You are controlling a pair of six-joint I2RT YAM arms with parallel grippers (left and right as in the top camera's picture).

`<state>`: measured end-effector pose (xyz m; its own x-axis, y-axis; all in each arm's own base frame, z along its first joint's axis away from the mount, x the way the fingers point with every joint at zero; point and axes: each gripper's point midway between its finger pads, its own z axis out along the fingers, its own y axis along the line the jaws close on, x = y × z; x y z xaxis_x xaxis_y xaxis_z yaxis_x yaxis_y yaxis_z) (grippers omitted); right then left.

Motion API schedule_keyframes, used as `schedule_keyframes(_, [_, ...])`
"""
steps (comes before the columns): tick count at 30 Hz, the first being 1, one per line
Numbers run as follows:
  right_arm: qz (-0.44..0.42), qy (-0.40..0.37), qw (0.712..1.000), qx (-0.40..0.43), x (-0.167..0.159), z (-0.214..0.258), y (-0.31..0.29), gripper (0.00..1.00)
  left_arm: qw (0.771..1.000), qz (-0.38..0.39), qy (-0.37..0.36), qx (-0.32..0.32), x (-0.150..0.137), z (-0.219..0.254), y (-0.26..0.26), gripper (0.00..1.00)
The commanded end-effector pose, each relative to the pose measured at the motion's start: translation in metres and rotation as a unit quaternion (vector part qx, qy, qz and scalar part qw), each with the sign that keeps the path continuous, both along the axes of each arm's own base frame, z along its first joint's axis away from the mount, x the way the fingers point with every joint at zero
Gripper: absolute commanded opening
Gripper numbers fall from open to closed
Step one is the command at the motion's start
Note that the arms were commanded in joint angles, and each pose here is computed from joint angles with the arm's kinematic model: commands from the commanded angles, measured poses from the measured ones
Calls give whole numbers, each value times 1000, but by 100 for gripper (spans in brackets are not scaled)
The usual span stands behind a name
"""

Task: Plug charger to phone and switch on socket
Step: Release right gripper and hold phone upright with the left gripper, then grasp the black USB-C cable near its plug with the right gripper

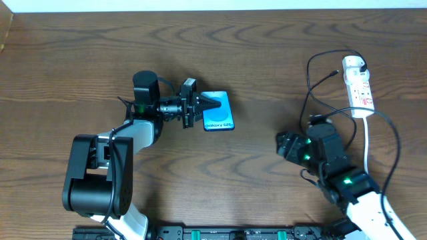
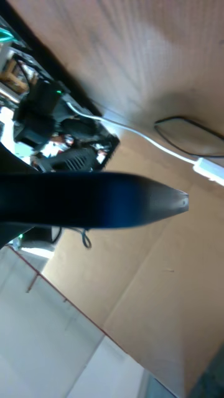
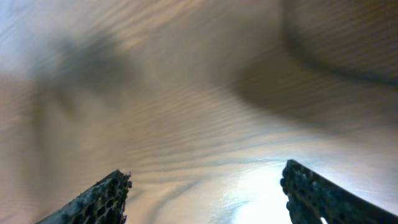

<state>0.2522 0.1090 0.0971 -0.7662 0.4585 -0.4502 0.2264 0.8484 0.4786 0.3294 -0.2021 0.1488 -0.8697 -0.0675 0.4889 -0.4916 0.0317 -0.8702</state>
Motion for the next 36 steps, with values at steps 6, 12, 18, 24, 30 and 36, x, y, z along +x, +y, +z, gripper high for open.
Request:
schedule_keyframes(6, [-51,-42,997,-44,15,65,-23,99,998,-39,54,-20,-8,17,1,7])
schedule_keyframes(12, [-50,-35,997,-44,16,61,-21,99,992,-33,116,-20,-7,16,1,7])
schedule_keyframes(18, [-90,-78,991,-68,40,69,-32,99,993,-30,117,-19,-6,16,1,7])
schedule_keyframes(24, [-109,-34,985,-133,63,27,-46,99,993,-30,117,-19,-6,16,1,7])
schedule_keyframes(30, [-100,55,983,-142,88,-17,-47,86,993,-30,117,-19,-6,16,1,7])
schedule_keyframes(36, [-118,92,978,-147,120,-45,-56,79,992,-30,117,-19,-6,16,1,8])
